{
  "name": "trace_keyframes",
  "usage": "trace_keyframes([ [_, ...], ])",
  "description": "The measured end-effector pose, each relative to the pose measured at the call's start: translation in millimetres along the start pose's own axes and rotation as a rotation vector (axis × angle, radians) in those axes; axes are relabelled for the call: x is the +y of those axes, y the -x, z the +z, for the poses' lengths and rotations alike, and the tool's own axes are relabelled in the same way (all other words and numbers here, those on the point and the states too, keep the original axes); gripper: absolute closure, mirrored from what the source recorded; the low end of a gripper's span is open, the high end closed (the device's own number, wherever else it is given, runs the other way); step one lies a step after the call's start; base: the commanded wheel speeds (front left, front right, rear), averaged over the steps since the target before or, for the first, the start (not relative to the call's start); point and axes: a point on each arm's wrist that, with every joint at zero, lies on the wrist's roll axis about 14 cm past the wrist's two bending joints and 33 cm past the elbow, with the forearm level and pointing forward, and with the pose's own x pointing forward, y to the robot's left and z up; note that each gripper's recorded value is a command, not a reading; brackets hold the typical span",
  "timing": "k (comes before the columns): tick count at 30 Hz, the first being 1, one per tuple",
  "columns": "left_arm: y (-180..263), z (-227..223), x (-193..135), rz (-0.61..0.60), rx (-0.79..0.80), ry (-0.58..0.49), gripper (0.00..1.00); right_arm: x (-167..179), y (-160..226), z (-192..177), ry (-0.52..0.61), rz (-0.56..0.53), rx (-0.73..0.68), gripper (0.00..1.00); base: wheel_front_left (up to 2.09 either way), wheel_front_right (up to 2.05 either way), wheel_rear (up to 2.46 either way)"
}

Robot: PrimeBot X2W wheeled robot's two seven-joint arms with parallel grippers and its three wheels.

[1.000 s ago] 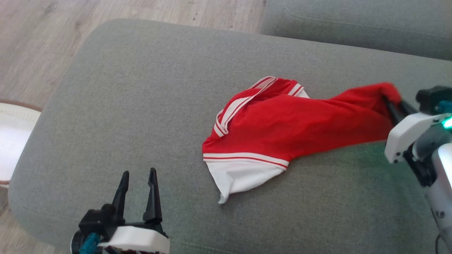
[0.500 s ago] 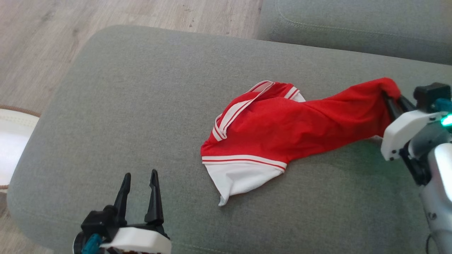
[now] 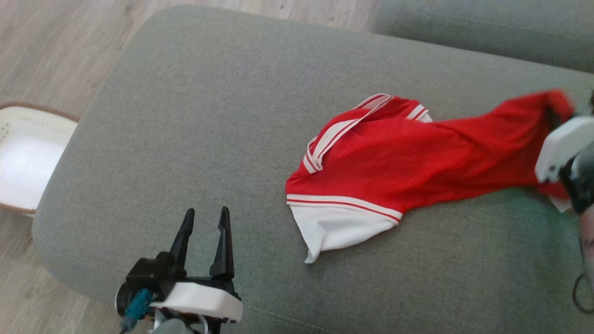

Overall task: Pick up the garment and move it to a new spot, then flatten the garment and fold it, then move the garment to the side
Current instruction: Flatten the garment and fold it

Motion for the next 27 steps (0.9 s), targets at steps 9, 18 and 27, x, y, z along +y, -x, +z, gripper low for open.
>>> trace_keyframes([
  [9, -9, -13, -6, -0.014, 0.043, -0.012, 0.00, 0, -17, 39, 0.057, -0.025, -0.155, 0.00, 0.00, 0.00, 0.00],
  [18, -17, -15, -29, -0.099, 0.046, -0.017, 0.00, -22, 15, 49, 0.014, -0.077, -0.284, 0.00, 0.00, 0.00, 0.00],
  [27, -18, -6, -47, -0.170, 0.021, -0.019, 0.00, -24, 70, 23, -0.028, -0.114, -0.371, 0.00, 0.00, 0.00, 0.00],
])
